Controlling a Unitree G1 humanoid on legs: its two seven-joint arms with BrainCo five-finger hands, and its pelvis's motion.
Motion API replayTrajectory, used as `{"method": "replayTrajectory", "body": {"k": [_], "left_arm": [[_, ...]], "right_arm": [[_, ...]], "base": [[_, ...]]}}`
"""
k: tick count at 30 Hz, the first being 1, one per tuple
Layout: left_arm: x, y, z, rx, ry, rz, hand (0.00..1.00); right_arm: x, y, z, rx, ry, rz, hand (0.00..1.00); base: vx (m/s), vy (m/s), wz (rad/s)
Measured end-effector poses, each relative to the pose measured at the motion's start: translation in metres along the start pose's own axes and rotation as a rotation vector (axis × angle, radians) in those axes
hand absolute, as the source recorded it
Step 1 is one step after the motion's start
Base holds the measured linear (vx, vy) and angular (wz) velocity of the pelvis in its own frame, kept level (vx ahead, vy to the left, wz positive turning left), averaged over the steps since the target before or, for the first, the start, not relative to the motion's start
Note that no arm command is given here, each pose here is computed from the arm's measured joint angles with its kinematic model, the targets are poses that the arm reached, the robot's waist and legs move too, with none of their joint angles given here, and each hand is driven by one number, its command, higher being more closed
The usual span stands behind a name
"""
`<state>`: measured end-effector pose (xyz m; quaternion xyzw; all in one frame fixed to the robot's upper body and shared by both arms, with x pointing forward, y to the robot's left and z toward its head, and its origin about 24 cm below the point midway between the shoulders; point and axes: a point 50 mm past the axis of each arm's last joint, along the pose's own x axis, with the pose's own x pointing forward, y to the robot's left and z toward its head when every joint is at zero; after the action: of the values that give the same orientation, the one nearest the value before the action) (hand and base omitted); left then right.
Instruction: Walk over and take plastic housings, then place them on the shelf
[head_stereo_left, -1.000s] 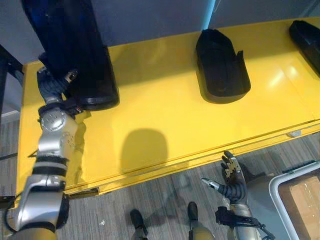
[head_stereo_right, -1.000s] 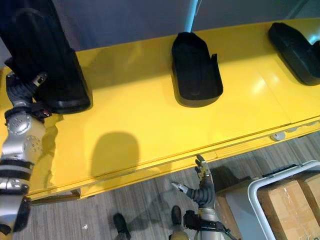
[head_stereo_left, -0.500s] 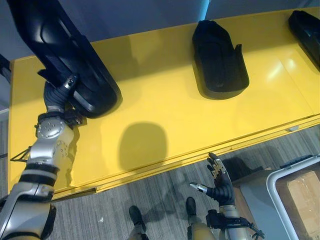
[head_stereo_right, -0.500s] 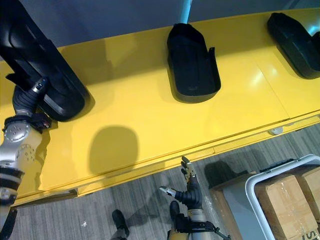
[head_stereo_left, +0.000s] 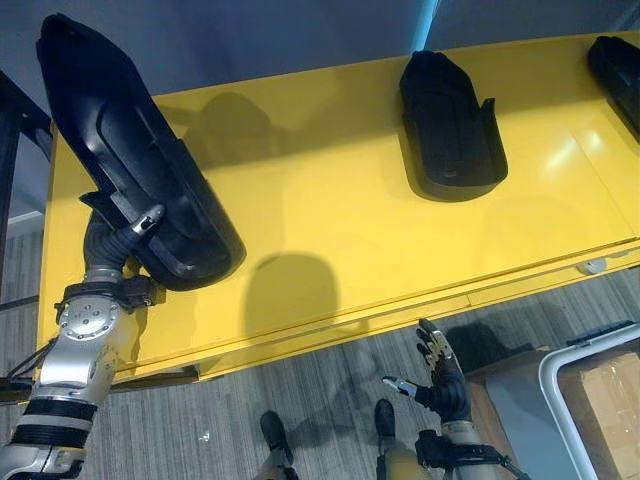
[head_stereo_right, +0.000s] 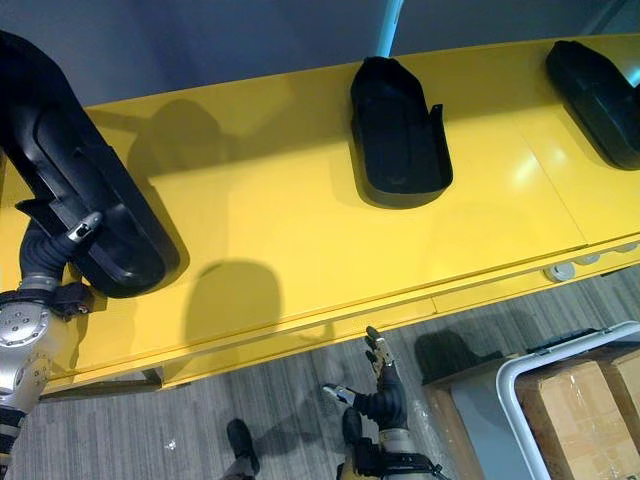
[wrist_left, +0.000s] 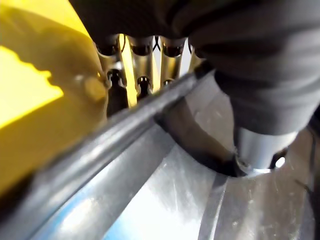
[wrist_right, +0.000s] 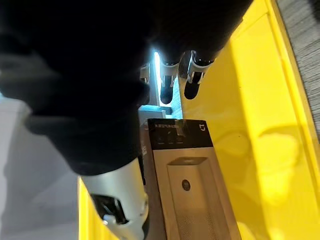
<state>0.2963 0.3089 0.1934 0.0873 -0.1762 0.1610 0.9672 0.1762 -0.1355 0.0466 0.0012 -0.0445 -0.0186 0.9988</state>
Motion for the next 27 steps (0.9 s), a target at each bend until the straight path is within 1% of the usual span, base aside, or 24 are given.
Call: {"method": "replayTrajectory", "body": {"k": [4,12,18,21,23,24,25,26,27], "left_arm": [[0.002,-0.001,0.0,0.019,0.005,0.008,0.0],[0.024,-0.005,0.006,0.015,-0.002,0.071,0.0],[0.04,-0.017,0.008,0.04,0.022,0.056,0.0],[0.04,-0.032,0.008,-0.004,0.022,0.03,0.0],[0.036,-0.047,0.018,-0.066,-0.023,0.015,0.0],[0.03,-0.056,0.03,-0.132,-0.088,0.012,0.0],[0.026,-0.06,0.036,-0.162,-0.121,0.015,0.0],[0.011,-0.061,0.044,-0.169,-0.201,0.075,0.0],[0.004,-0.061,0.044,-0.177,-0.215,0.1,0.0]], "right_arm": [[0.0,0.0,0.0,0.0,0.0,0.0,0.0],[0.0,0.001,0.0,0.007,-0.001,-0.001,0.0],[0.002,0.002,0.001,0.008,-0.008,0.007,0.0],[0.002,0.002,0.002,0.009,-0.009,0.009,0.0],[0.002,0.002,0.002,0.008,-0.01,0.009,0.0],[0.002,0.002,0.002,0.007,-0.01,0.01,0.0],[0.003,0.002,0.002,0.007,-0.013,0.013,0.0],[0.005,0.002,0.004,0.006,-0.022,0.014,0.0],[0.005,0.002,0.004,0.006,-0.023,0.012,0.0]], "base": [[0.0,0.0,0.0],[-0.01,0.014,0.03],[0.0,0.014,-0.04],[0.01,0.01,0.03],[-0.01,0.019,0.1],[-0.01,0.017,0.21],[-0.01,0.023,0.16],[-0.01,0.023,0.05],[0.0,0.0,0.0]]}}
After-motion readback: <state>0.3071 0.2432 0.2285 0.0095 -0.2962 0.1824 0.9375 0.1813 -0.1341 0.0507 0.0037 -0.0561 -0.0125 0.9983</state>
